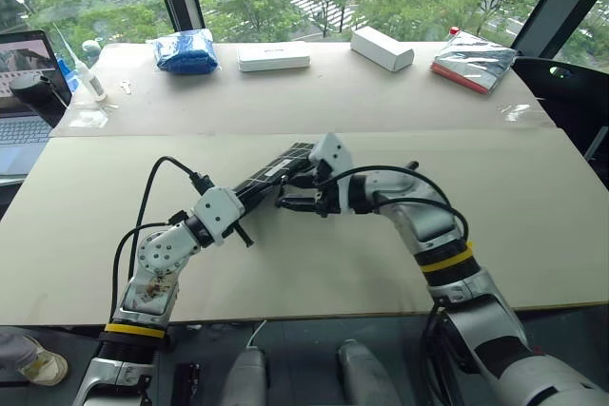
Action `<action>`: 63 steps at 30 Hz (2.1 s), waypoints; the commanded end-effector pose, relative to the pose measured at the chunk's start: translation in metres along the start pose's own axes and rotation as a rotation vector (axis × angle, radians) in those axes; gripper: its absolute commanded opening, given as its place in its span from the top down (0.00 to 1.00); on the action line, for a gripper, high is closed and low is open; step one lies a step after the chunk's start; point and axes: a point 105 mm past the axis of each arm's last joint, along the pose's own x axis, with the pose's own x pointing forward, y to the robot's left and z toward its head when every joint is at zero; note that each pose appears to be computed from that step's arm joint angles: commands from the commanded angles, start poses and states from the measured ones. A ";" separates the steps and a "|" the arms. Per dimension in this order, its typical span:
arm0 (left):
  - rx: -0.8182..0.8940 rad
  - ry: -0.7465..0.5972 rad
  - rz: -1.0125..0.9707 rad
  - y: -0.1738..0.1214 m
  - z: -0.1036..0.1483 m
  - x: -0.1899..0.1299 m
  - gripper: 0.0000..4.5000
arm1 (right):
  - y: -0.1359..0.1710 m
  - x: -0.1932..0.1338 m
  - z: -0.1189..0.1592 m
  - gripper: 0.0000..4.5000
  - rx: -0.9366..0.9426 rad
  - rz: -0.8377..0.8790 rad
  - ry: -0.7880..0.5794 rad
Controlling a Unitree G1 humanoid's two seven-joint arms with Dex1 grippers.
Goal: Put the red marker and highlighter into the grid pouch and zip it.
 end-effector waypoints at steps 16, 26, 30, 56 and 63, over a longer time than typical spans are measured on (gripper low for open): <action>-0.022 -0.050 -0.027 -0.011 0.003 0.010 1.00 | -0.040 -0.160 -0.021 0.28 0.102 -0.828 0.101; -0.035 -0.058 -0.028 -0.011 -0.002 0.015 1.00 | -0.044 -0.181 -0.076 0.28 0.277 -1.174 0.215; -0.043 -0.056 -0.022 -0.012 -0.003 0.014 1.00 | -0.039 -0.167 -0.085 0.28 0.308 -1.131 0.230; -0.012 -0.070 0.041 0.002 0.009 0.010 1.00 | -0.053 -0.189 -0.150 0.77 0.340 -1.345 0.389; -0.015 -0.095 0.028 0.002 0.016 0.010 1.00 | -0.067 -0.203 -0.140 0.77 0.354 -1.437 0.327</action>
